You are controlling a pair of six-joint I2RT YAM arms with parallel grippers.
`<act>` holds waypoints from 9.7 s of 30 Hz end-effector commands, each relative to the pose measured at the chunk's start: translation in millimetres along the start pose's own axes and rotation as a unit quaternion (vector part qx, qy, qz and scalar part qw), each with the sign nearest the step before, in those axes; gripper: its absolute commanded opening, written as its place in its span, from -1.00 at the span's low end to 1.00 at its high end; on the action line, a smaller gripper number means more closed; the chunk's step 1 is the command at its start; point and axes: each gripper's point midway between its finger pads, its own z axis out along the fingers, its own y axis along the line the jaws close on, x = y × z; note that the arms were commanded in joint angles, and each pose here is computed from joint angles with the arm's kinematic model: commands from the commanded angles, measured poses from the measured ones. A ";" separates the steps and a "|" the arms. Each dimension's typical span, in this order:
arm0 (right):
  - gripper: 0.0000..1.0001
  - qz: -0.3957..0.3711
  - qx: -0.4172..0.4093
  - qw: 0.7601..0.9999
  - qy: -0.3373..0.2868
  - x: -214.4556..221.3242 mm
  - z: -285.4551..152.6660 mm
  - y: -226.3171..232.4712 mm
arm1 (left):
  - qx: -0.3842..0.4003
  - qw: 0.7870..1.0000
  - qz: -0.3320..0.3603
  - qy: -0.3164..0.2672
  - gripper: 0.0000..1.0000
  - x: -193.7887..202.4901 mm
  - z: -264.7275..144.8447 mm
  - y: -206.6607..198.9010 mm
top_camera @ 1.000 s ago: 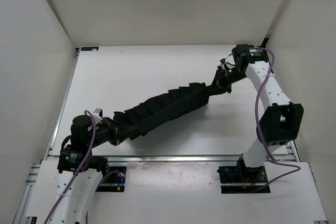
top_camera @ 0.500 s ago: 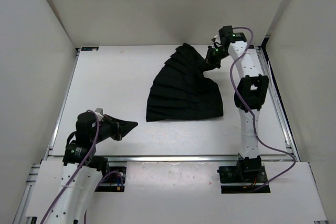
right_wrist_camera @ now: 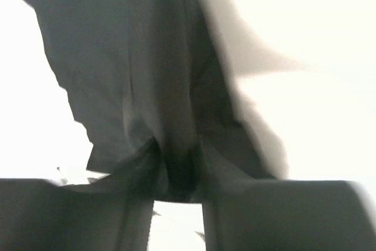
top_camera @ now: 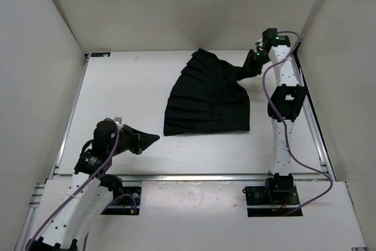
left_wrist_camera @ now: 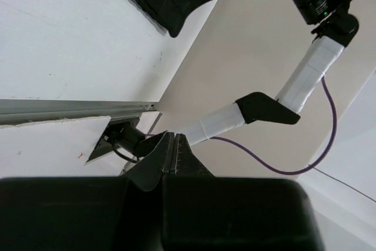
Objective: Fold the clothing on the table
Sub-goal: Fold the skirt
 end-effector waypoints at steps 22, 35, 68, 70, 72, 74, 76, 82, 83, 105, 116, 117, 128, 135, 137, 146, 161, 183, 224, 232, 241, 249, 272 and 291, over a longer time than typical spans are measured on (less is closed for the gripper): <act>0.70 0.068 0.043 0.996 -0.028 26.4 -104.0 -53.9 | 0.010 0.843 0.534 -0.064 0.98 8.7 79.9 -94.8; 0.66 0.061 0.079 0.994 -0.041 50.3 -127.4 -54.5 | -0.218 0.447 0.796 -0.347 0.97 -74.0 89.2 -198.0; 0.68 -0.008 0.240 0.959 -0.147 41.2 -164.5 -49.8 | -0.079 0.951 0.297 0.021 0.97 91.8 230.0 4.2; 0.69 -0.003 0.235 0.961 -0.144 45.4 -163.9 -50.0 | -0.087 0.945 0.314 0.004 0.97 82.0 234.3 10.6; 0.68 0.000 0.226 0.964 -0.141 51.4 -168.3 -49.0 | -0.097 0.944 0.317 -0.006 0.97 74.3 238.2 14.8; 0.68 0.009 0.222 0.965 -0.137 54.9 -172.6 -56.1 | -0.110 0.944 0.312 -0.016 0.97 72.5 243.1 19.7; 0.69 0.015 0.217 0.965 -0.145 50.7 -177.7 -59.0 | -0.139 0.940 0.310 -0.033 0.97 67.4 242.9 34.4; 0.67 0.015 0.192 0.971 -0.143 55.7 -179.4 -49.7 | -0.155 0.933 0.318 -0.065 0.95 49.5 255.3 37.7; 0.67 0.015 0.193 0.971 -0.138 56.3 -176.5 -50.5 | -0.157 0.930 0.324 -0.070 0.93 45.4 257.9 36.6; 0.67 0.016 0.187 0.970 -0.152 58.6 -189.4 -50.2 | -0.339 0.875 0.282 -0.200 -1.00 -118.5 134.3 60.5; 0.68 -0.002 0.163 0.980 -0.118 72.7 -168.3 -35.1 | -0.283 0.866 0.365 -0.194 0.88 -120.3 109.4 -15.8; 0.70 0.003 0.160 0.982 -0.100 78.0 -159.0 -39.9 | -0.271 0.877 0.357 -0.175 0.94 -107.8 107.3 -8.3; 0.78 -0.040 -0.021 0.998 0.036 129.8 -72.3 0.8 | -0.298 0.888 0.317 -0.148 0.87 -105.4 52.9 82.0; 0.83 -0.078 -0.133 0.988 -0.005 130.3 -46.7 45.0 | -0.265 0.903 0.313 -0.127 0.87 -100.8 69.8 74.9; 0.83 -0.071 -0.119 0.990 0.019 140.3 -29.8 33.9 | -0.267 0.902 0.316 -0.126 0.88 -100.6 72.0 75.3; 0.77 -0.092 -0.045 0.991 0.086 188.6 29.0 -4.9 | -0.277 0.893 0.336 -0.109 0.84 -100.8 86.0 87.3; 0.74 -0.086 -0.025 0.990 0.107 214.8 54.7 -50.4 | -0.286 0.885 0.357 -0.092 0.65 -103.4 98.5 103.0; 0.60 -0.097 -0.064 0.987 0.108 188.5 75.4 -38.7 | -0.178 0.937 0.295 -0.062 0.13 -86.8 118.7 109.8; -0.99 -0.099 -0.068 0.984 0.130 349.5 -25.3 -43.7 | -0.196 0.954 0.226 -0.033 -1.00 -19.0 -6.8 108.1; -1.00 -0.074 -0.109 0.990 0.046 347.9 -55.4 -25.8 | -0.182 0.953 0.237 -0.045 -1.00 -19.7 -34.6 94.5; -1.00 -0.065 -0.090 0.993 0.045 382.0 -68.1 -42.8 | -0.175 0.956 0.233 -0.045 -1.00 -12.3 -62.0 91.4; -1.00 -0.069 -0.086 0.994 0.012 365.3 -94.2 -31.3 | -0.164 0.954 0.247 -0.047 -1.00 -7.1 -85.1 74.4; -1.00 -0.114 -0.052 0.991 -0.038 247.0 -101.9 13.6 | -0.119 0.947 0.279 -0.105 -1.00 -45.4 -39.5 -13.5; -1.00 -0.128 -0.042 0.991 -0.016 155.1 -74.8 68.0 | -0.101 0.965 0.215 -0.113 -1.00 -67.3 -7.6 -48.7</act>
